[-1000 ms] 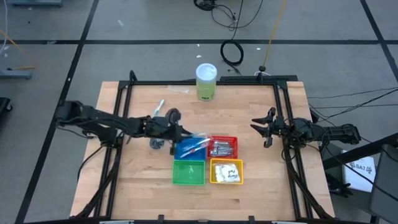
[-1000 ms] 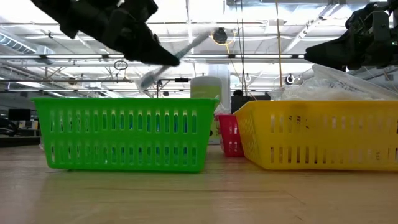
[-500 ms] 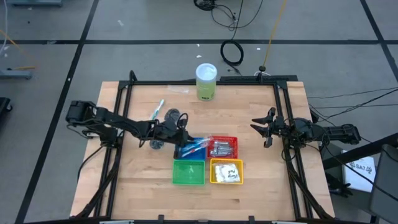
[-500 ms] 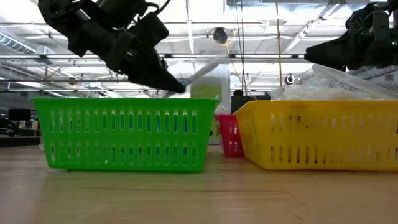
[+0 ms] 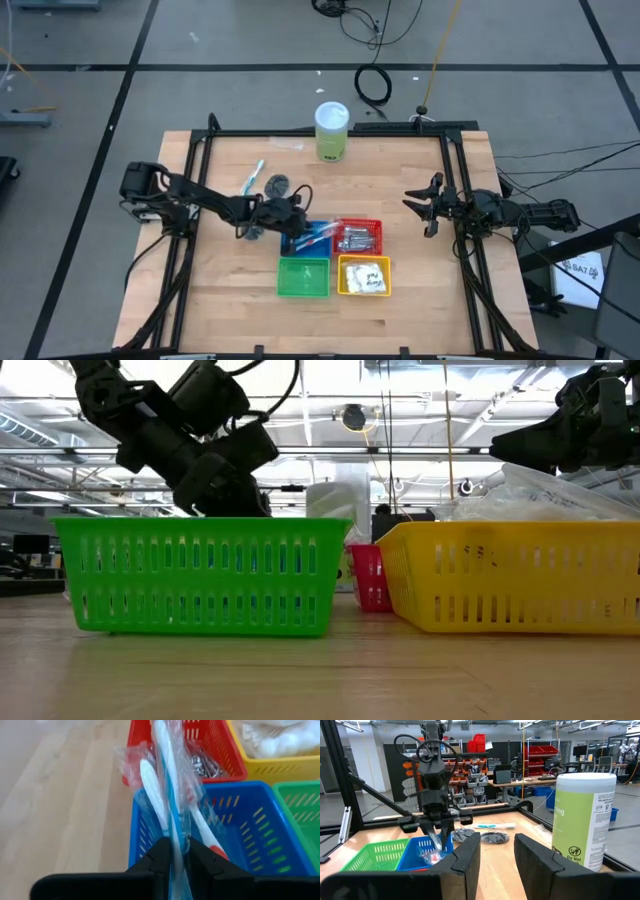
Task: Pick & Place Travel size toiletries
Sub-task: Put the blue toothbrush into the blue basket
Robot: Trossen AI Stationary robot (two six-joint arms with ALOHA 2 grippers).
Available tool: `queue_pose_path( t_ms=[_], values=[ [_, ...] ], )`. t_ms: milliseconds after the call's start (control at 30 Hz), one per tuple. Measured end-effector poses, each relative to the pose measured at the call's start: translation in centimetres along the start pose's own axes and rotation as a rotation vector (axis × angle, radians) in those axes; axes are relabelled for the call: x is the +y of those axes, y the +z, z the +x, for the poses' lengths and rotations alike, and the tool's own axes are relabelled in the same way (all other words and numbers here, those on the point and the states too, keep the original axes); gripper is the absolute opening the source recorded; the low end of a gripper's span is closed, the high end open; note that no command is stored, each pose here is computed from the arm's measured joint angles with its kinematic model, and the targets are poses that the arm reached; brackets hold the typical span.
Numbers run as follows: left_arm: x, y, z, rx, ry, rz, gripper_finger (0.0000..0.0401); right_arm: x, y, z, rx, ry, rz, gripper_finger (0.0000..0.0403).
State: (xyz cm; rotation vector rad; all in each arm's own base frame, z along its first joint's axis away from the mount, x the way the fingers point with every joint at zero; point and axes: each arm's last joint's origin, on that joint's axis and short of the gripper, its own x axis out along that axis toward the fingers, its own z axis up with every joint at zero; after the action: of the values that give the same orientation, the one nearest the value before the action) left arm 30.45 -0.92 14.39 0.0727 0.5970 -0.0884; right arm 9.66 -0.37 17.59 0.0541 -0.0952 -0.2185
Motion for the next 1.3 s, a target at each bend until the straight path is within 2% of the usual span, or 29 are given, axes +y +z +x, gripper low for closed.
queue_pose_path(
  t_ms=[300, 533, 700, 833, 1100, 1300],
  values=[
    [0.06, -0.18, 0.17, 0.008, 0.022, -0.020, 0.0052, 0.00, 0.01, 0.00, 0.000, 0.000, 0.000, 0.0110],
    [0.06, -0.13, 0.14, 0.003, 0.023, -0.114, 0.0053, 0.00, 0.00, 0.00, 0.000, 0.000, 0.000, 0.0110],
    [0.06, -0.13, 0.14, 0.004, 0.023, -0.119, 0.0054, 0.00, 0.01, 0.00, 0.000, 0.000, 0.000, 0.0110],
    [0.12, -0.11, 0.14, 0.001, 0.044, -0.171, 0.0060, 0.00, 0.00, 0.00, 0.000, 0.000, 0.000, 0.0110],
    [0.27, -0.12, 0.13, -0.002, 0.095, -0.209, 0.0140, 0.00, 0.00, 0.00, 0.000, 0.000, 0.000, 0.0110],
    [-0.13, 0.06, 0.14, -0.013, 0.076, -0.100, 0.0190, 0.00, 0.01, 0.00, 0.000, 0.000, 0.000, 0.0110]
  ],
)
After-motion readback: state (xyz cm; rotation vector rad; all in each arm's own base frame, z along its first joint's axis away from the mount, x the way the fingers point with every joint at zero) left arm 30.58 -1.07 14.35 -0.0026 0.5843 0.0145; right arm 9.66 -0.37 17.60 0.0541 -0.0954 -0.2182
